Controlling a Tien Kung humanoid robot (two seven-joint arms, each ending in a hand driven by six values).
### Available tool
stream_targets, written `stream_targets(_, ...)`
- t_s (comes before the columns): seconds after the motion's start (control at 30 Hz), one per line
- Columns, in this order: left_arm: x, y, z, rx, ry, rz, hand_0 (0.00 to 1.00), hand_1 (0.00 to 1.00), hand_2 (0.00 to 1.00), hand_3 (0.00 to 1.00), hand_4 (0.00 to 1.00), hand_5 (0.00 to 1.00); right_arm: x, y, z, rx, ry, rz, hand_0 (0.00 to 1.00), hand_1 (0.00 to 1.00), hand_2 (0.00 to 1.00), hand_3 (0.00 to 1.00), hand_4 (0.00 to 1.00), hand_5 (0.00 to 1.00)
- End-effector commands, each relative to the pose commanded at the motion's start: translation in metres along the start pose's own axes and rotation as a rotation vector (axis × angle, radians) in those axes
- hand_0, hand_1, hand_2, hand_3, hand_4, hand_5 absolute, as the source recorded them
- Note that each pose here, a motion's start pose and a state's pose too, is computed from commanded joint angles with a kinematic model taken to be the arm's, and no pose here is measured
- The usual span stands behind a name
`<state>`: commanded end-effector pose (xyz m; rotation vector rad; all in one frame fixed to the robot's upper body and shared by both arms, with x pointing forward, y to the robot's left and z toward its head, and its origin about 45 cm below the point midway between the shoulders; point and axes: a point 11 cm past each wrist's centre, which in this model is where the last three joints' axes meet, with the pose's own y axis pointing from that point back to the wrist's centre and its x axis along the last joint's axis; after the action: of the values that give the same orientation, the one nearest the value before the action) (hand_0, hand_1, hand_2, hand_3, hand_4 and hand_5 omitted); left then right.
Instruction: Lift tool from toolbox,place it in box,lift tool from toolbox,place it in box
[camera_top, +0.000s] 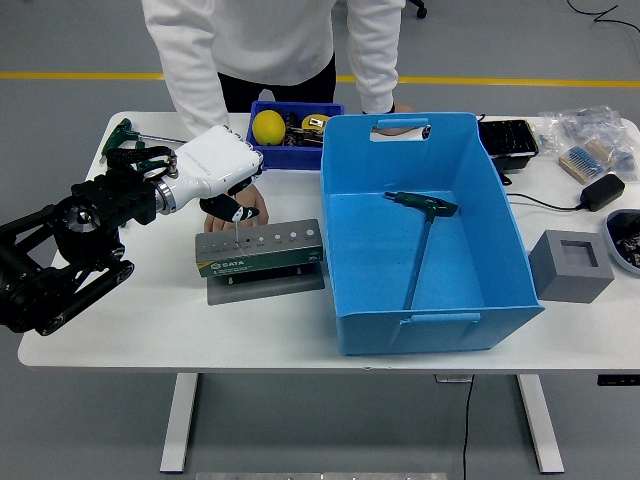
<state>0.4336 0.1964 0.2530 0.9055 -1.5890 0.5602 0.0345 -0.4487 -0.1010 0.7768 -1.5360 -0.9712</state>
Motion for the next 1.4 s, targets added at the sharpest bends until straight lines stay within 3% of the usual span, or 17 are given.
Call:
stream_targets(0.47, 0.102, -0.01, 0.019, -0.053, 0.022, 0.233, 0.134, 0.002, 0.034, 0.03, 0.744, 0.285, 0.002, 0.0, -0.003, 0.005, -0.002, 0.001, 0.699, 0.653, 0.738, 0.658, 0.874, 0.819)
stream_targets(0.6, 0.13, -0.014, 0.04, -0.093, 0.07, 0.322, 0.135, 0.002, 0.032, 0.025, 0.744, 0.283, 0.002, 0.0, -0.002, 0.005, 0.0, 0.001, 0.699, 0.653, 0.738, 0.658, 0.873, 0.82)
stream_targets(0.7, 0.141, -0.016, 0.061, -0.136, 0.121, 0.366, 0.135, 0.002, 0.032, 0.025, 0.744, 0.283, 0.002, 0.0, -0.003, 0.005, 0.004, 0.002, 0.699, 0.653, 0.738, 0.658, 0.873, 0.82)
stream_targets(0.8, 0.139, -0.02, 0.086, -0.184, 0.187, 0.375, 0.139, 0.002, 0.032, 0.026, 0.745, 0.284, 0.002, 0.0, -0.003, 0.006, 0.004, 0.002, 0.699, 0.652, 0.738, 0.658, 0.873, 0.82)
stream_targets(0.93, 0.121, -0.03, 0.12, -0.24, 0.255, 0.336, 0.139, 0.002, 0.032, 0.026, 0.745, 0.284, 0.002, 0.0, -0.005, 0.009, 0.004, 0.003, 0.699, 0.652, 0.738, 0.658, 0.873, 0.82)
stream_targets(0.97, 0.115, -0.032, 0.128, -0.255, 0.264, 0.319, 0.139, 0.002, 0.032, 0.026, 0.745, 0.284, 0.002, 0.0, -0.005, 0.01, 0.004, 0.003, 0.699, 0.652, 0.738, 0.658, 0.873, 0.82)
stream_targets(1.0, 0.109, -0.034, 0.136, -0.272, 0.27, 0.292, 0.172, 0.041, 0.065, 0.07, 0.815, 0.328, 0.003, 0.0, -0.006, 0.012, 0.004, 0.003, 0.699, 0.653, 0.738, 0.656, 0.872, 0.82)
stream_targets(1.17, 0.084, -0.039, 0.164, -0.348, 0.279, 0.178, 0.172, 0.041, 0.065, 0.07, 0.815, 0.328, 0.004, 0.0, -0.009, 0.02, -0.002, 0.006, 0.699, 0.653, 0.738, 0.656, 0.872, 0.82)
stream_targets(1.2, 0.08, -0.04, 0.168, -0.36, 0.283, 0.161, 0.283, 0.215, 0.236, 0.336, 0.925, 0.49, 0.004, 0.0, -0.009, 0.021, -0.003, 0.006, 0.699, 0.654, 0.739, 0.656, 0.872, 0.819)
stream_targets(1.37, 0.068, -0.041, 0.171, -0.376, 0.307, 0.12, 0.283, 0.215, 0.236, 0.336, 0.925, 0.49, 0.005, 0.001, -0.01, 0.023, -0.004, 0.01, 0.699, 0.654, 0.739, 0.656, 0.872, 0.819)
stream_targets(1.4, 0.068, -0.041, 0.171, -0.376, 0.314, 0.118, 0.464, 0.568, 0.607, 0.592, 0.983, 0.612, 0.005, 0.0, -0.01, 0.023, -0.004, 0.01, 0.699, 0.653, 0.738, 0.655, 0.872, 0.819)
